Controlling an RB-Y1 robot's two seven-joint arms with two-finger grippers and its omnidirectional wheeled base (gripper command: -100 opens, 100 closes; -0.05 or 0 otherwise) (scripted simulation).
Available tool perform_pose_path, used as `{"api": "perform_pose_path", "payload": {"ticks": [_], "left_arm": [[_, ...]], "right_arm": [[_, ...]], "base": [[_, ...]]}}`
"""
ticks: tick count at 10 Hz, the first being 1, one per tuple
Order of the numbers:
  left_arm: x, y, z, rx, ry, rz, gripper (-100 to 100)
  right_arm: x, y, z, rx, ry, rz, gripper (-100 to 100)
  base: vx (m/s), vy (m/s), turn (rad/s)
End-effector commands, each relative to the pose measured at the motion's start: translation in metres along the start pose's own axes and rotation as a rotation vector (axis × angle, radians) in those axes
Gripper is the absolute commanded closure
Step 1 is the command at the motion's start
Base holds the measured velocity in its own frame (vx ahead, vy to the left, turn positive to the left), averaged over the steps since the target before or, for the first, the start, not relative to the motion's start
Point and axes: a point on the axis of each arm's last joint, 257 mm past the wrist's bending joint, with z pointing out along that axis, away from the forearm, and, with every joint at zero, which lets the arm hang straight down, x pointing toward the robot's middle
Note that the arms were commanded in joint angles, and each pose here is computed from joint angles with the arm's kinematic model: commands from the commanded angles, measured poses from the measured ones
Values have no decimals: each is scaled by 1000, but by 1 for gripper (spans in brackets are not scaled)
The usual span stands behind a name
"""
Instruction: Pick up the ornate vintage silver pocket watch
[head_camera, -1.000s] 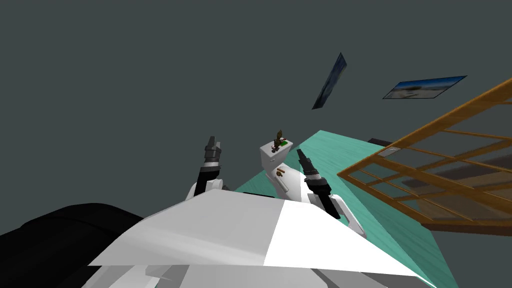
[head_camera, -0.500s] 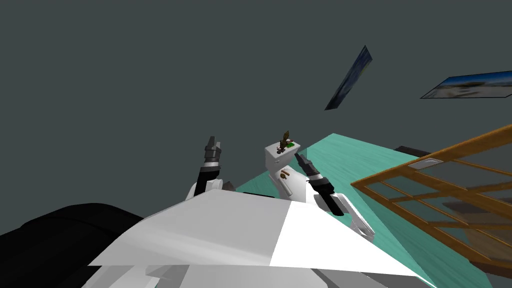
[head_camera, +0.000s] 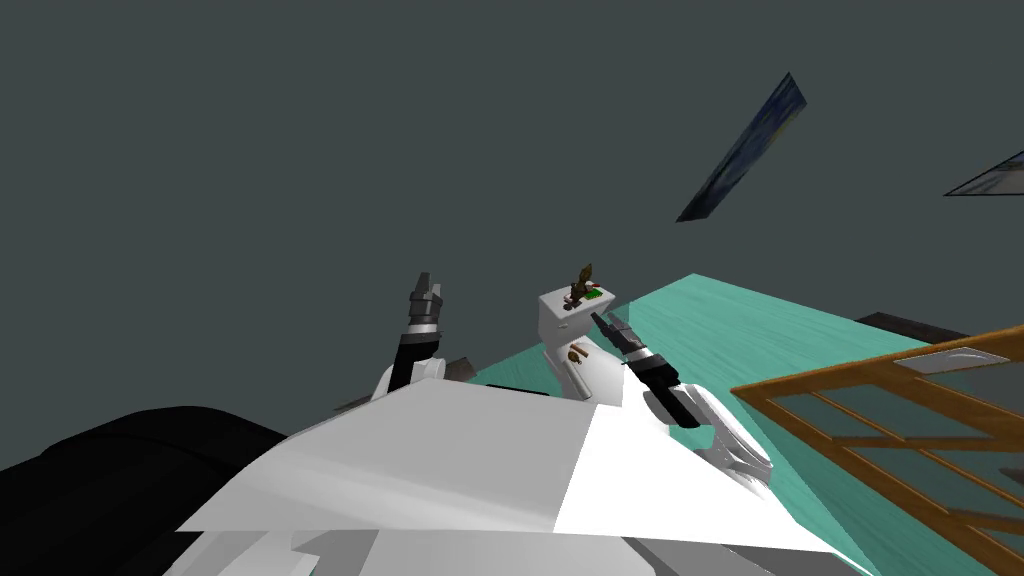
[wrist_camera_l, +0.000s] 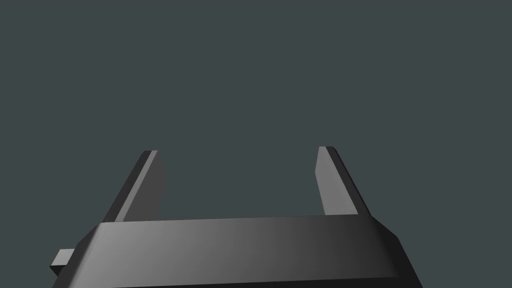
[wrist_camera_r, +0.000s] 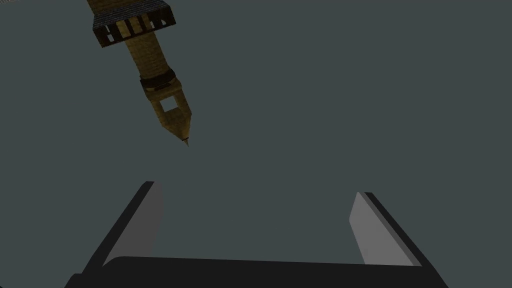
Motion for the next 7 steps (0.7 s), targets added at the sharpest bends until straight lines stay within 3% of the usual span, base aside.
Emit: {"api": "perform_pose_path", "payload": {"ticks": [1,2,3,4,5,6,7], "left_arm": [[0,0,0,0,0,0,0],[0,0,0,0,0,0,0],[0,0,0,0,0,0,0],[0,0,0,0,0,0,0],[0,0,0,0,0,0,0],[0,0,0,0,0,0,0],[0,0,0,0,0,0,0]], "right_arm": [[1,-20,-3,4,50,-108,-100],[13,-30,-8,24,82,-121,-100],[7,-46,-10,25,114,-203,-100],[23,-61,-19,55,156,-212,-100],[26,-61,-20,54,167,-225,-100],[23,-83,-26,67,212,-305,-100],[32,-90,-31,77,240,-320,-100]], "base": [[-18,2,235],[-18,-2,189],[-26,11,399],[-18,0,161],[-7,0,-54],[-21,14,323],[-17,3,207]]}}
